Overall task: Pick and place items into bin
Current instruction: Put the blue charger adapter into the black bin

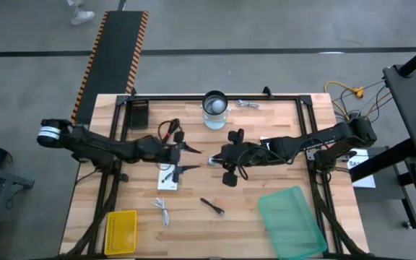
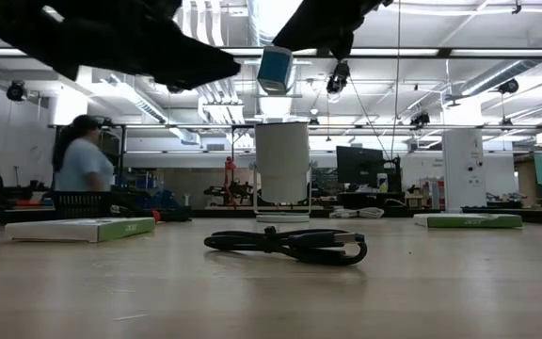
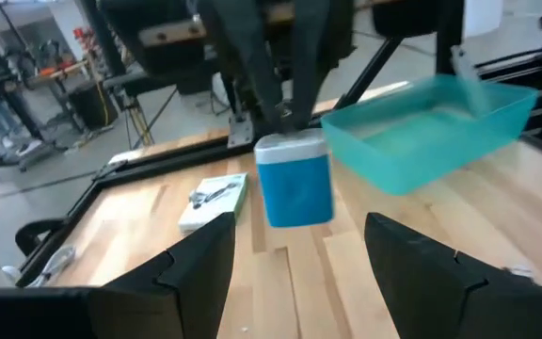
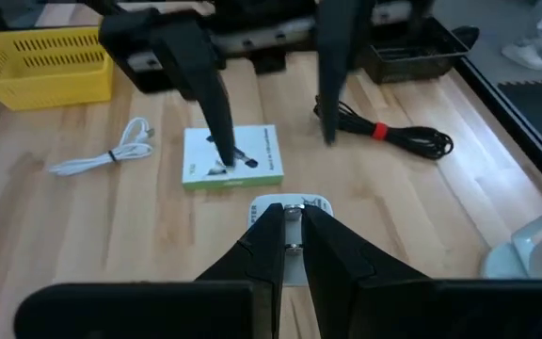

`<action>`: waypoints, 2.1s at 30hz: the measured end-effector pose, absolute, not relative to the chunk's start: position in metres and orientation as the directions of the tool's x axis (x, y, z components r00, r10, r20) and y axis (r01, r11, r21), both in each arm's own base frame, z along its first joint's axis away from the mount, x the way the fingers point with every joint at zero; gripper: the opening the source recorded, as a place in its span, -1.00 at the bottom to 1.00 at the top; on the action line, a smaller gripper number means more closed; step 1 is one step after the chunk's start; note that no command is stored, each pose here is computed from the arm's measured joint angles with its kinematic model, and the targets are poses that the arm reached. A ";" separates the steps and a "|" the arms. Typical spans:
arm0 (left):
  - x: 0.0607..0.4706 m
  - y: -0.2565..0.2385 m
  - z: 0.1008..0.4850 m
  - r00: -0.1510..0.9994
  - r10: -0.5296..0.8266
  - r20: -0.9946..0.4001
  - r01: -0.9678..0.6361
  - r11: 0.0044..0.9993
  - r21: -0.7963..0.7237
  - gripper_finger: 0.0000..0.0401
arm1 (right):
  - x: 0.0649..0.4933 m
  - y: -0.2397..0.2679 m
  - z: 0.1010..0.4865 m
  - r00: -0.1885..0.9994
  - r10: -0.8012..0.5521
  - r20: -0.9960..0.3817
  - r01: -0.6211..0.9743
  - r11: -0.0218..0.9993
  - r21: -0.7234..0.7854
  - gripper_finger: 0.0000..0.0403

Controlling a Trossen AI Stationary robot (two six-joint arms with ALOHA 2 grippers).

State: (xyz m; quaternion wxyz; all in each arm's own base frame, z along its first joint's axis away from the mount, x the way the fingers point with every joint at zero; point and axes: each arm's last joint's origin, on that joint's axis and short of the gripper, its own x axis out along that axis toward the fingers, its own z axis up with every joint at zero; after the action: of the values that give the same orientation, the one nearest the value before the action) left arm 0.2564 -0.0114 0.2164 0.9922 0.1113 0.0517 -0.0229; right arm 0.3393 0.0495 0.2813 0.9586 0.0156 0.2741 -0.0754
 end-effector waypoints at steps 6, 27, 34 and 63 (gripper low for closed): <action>0.273 -0.002 0.212 0.990 -0.005 -0.139 0.031 0.982 0.188 0.11 | 0.338 0.049 0.283 0.842 -0.135 -0.522 0.133 0.990 -0.041 -0.86; 0.289 0.000 0.221 0.987 -0.097 -0.129 0.119 0.978 0.170 0.11 | 0.336 0.048 0.280 0.820 -0.142 -0.555 0.113 0.990 -0.088 -0.86; 0.296 -0.001 0.227 0.986 -0.118 -0.121 0.137 0.976 0.169 0.10 | 0.338 0.048 0.282 0.834 -0.143 -0.533 0.108 0.989 -0.097 -0.86; 0.307 0.000 0.232 0.990 -0.119 -0.075 0.131 0.974 0.185 -0.34 | 0.341 0.049 0.288 0.866 -0.138 -0.480 0.092 0.989 -0.117 -0.86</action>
State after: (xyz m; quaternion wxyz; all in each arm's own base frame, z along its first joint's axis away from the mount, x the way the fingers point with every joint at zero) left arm 0.3074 0.0001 0.2319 0.9929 0.0954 0.0319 -0.0631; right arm 0.3409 0.0488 0.2876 0.9649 -0.0451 0.2518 -0.0596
